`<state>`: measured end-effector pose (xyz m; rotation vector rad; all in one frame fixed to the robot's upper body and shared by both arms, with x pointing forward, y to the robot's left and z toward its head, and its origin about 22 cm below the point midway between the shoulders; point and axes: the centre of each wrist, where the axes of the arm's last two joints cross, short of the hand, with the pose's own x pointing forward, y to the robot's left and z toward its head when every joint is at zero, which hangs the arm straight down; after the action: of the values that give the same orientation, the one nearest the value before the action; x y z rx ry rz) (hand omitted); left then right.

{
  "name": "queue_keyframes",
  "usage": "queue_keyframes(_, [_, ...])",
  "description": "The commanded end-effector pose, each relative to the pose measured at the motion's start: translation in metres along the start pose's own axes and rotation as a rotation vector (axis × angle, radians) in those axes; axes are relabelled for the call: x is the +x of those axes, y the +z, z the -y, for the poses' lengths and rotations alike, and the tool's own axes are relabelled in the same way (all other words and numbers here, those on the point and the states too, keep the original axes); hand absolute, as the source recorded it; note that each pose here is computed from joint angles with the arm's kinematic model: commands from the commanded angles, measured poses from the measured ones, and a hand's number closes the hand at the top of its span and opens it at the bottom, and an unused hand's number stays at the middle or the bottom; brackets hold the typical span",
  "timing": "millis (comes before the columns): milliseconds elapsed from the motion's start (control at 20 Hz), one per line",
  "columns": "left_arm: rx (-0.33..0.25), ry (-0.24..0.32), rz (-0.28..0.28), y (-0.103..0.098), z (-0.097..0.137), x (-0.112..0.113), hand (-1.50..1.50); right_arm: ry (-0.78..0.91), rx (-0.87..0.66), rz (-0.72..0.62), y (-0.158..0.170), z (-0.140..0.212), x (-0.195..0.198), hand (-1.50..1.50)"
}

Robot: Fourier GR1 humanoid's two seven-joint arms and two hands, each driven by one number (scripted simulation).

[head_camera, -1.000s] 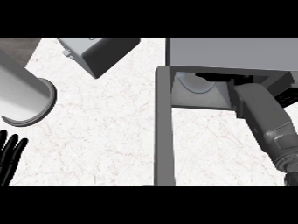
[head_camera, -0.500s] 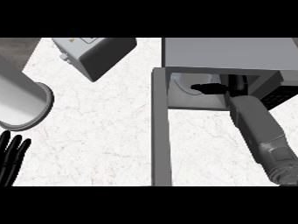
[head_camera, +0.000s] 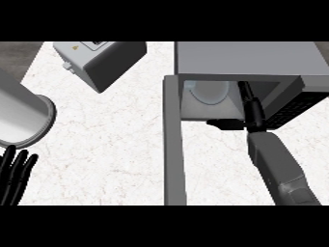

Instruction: Pick up the milk, place it into the microwave and close the microwave

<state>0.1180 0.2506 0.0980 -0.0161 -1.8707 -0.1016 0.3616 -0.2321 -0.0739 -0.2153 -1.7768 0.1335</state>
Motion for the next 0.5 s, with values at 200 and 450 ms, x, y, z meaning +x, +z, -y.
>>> queue_keyframes(200, [-0.112, 0.041, 0.004, 0.003, 0.001, -0.002, -1.50, -0.129, -0.056, -0.073, 0.081, 0.009, -0.043, -1.50])
queue_keyframes(450, [-0.269, 0.075, -0.054, -0.010, 0.010, -0.005, -1.50, -0.257, 0.013, -0.083, 0.133, -0.005, -0.057, -1.50])
